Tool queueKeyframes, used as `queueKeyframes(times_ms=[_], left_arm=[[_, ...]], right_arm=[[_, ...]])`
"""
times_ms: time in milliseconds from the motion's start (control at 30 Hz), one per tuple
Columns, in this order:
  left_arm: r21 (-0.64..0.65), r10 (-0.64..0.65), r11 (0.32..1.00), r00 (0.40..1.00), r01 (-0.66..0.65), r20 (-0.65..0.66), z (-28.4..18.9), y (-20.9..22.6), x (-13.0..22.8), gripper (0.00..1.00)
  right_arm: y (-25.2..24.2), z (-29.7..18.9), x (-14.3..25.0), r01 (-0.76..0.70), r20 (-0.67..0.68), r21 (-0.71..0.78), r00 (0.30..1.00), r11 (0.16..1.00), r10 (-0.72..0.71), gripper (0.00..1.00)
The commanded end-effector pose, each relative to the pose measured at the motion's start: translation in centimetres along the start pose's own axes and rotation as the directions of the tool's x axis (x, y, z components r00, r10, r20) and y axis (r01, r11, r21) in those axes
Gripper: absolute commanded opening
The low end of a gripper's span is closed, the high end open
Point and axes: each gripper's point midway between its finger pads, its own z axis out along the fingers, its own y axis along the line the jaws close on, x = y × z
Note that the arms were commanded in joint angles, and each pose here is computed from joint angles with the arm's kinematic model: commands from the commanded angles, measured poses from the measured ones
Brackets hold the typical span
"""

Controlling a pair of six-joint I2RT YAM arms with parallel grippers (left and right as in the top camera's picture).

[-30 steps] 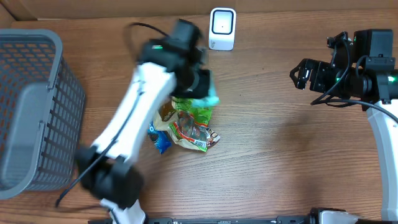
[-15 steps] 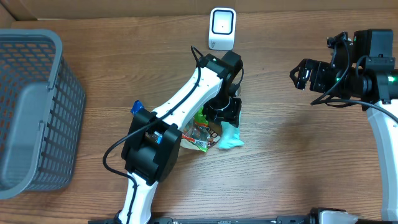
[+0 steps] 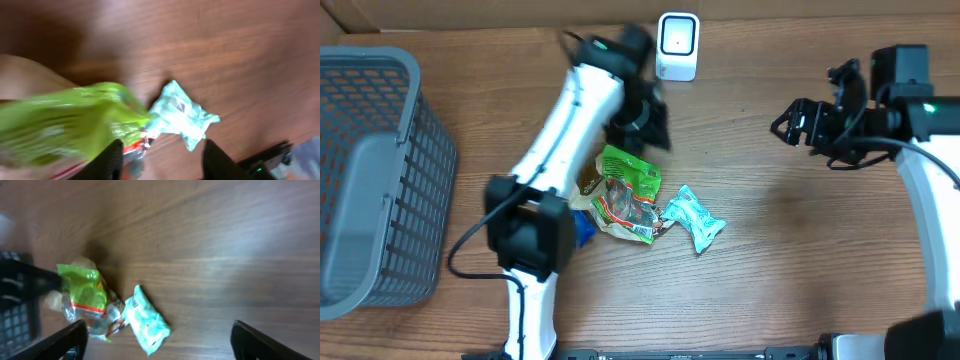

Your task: Scan the item barcode

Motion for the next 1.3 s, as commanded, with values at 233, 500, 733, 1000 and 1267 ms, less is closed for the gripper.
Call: queueKeyframes(times_ms=[233,500,733,1000,1267], left_arm=[[-0.003,0.081,0.997,0.968,-0.083,0.239,-9.7,1.9,-3.5,0.7],[-0.172,0.07,0.985,0.955,-0.02,0.289,-10.6,5.7,-4.8,0.83],[-0.214,0.078,0.977,0.946,-0.01,0.315,-10.9,6.4,-5.4,1.0],[-0.213,0.08,0.977,0.945,-0.01,0.318,-11.0,6.3,-5.5,1.0],[-0.213,0.08,0.977,0.945,-0.01,0.318,-11.0,6.3,-5.5,1.0]], right_arm=[[4.4,5.6,6.8,-0.014,-0.341,-0.038,0.94,0.999,0.0,0.84],[7.2,10.9,12.4,0.073,-0.45,-0.019,0.89,0.997,-0.074,0.15],[6.7,14.5,13.3,0.194,-0.38,0.022,0.909,0.981,-0.171,0.04],[3.5,17.0,14.9,0.221,-0.371,0.074,0.911,0.973,-0.179,0.04],[3.1,17.6,16.3,0.321,-0.396,-0.013,0.868,0.947,-0.3,0.04]])
